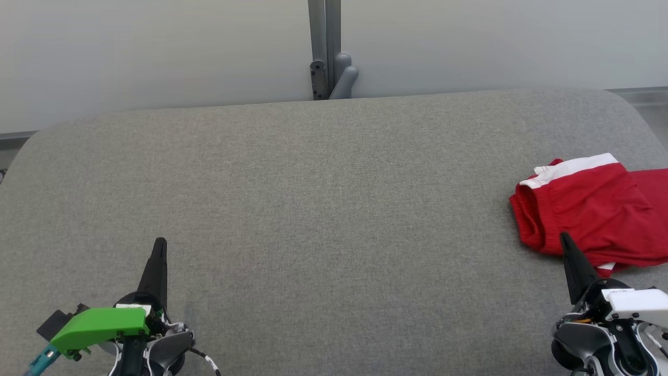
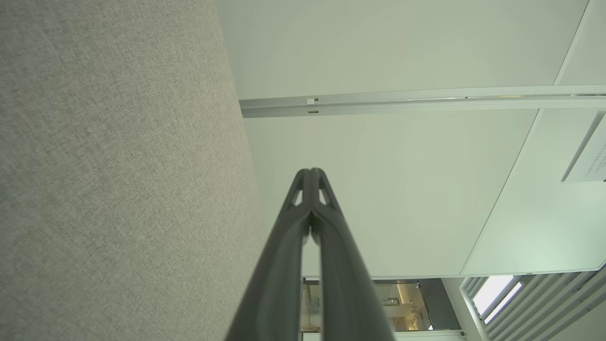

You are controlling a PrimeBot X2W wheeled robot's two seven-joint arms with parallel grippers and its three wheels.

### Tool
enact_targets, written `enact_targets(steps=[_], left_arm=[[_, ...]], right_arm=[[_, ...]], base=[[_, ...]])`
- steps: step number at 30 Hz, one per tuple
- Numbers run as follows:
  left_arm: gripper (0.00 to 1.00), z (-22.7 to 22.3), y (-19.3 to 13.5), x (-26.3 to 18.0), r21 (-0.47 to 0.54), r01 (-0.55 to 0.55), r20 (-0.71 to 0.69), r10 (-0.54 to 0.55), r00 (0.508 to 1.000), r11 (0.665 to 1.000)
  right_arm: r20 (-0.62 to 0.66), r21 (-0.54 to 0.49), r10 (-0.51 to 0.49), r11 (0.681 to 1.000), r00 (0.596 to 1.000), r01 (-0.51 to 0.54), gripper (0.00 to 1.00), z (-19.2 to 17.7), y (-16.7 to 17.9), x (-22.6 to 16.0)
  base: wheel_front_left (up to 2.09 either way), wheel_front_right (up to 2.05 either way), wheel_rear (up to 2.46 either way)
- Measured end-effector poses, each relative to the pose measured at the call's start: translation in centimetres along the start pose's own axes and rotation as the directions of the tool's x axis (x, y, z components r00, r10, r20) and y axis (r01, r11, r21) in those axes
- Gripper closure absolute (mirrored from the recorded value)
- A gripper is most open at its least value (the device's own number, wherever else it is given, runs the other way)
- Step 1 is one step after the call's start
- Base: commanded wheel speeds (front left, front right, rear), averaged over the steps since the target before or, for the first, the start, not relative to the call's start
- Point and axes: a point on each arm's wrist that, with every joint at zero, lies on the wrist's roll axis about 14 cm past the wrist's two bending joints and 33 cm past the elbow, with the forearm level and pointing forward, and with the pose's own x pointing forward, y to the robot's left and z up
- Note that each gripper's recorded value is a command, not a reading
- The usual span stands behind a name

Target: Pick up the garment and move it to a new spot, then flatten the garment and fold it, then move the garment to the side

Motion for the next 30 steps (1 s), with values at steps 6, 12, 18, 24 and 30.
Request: enact_targets(steps=[6, 12, 18, 24, 30], left_arm=[[1.00, 0.00, 0.00, 0.00, 0.000, 0.000, 0.000, 0.000, 1.000, 1.000], [1.00, 0.00, 0.00, 0.00, 0.000, 0.000, 0.000, 0.000, 1.000, 1.000], [1.00, 0.00, -0.01, 0.00, 0.000, 0.000, 0.000, 0.000, 1.000, 1.000], [1.00, 0.00, -0.01, 0.00, 0.000, 0.000, 0.000, 0.000, 1.000, 1.000], [1.00, 0.00, 0.00, 0.00, 0.000, 0.000, 0.000, 0.000, 1.000, 1.000]], right_arm=[[0.000, 0.000, 0.000, 1.000, 1.000, 0.000, 1.00, 0.00, 0.00, 0.00], [0.000, 0.000, 0.000, 1.000, 1.000, 0.000, 1.00, 0.00, -0.01, 0.00], [0.000, 0.000, 0.000, 1.000, 1.000, 0.000, 1.00, 0.00, -0.01, 0.00], [0.000, 0.000, 0.000, 1.000, 1.000, 0.000, 1.00, 0.00, -0.01, 0.00], [0.000, 0.000, 0.000, 1.000, 1.000, 0.000, 1.00, 0.00, -0.01, 0.00]], base=[[0.00, 0.00, 0.00], [0.00, 0.00, 0.00], [0.00, 0.00, 0.00], [0.00, 0.00, 0.00], [0.00, 0.00, 0.00]])
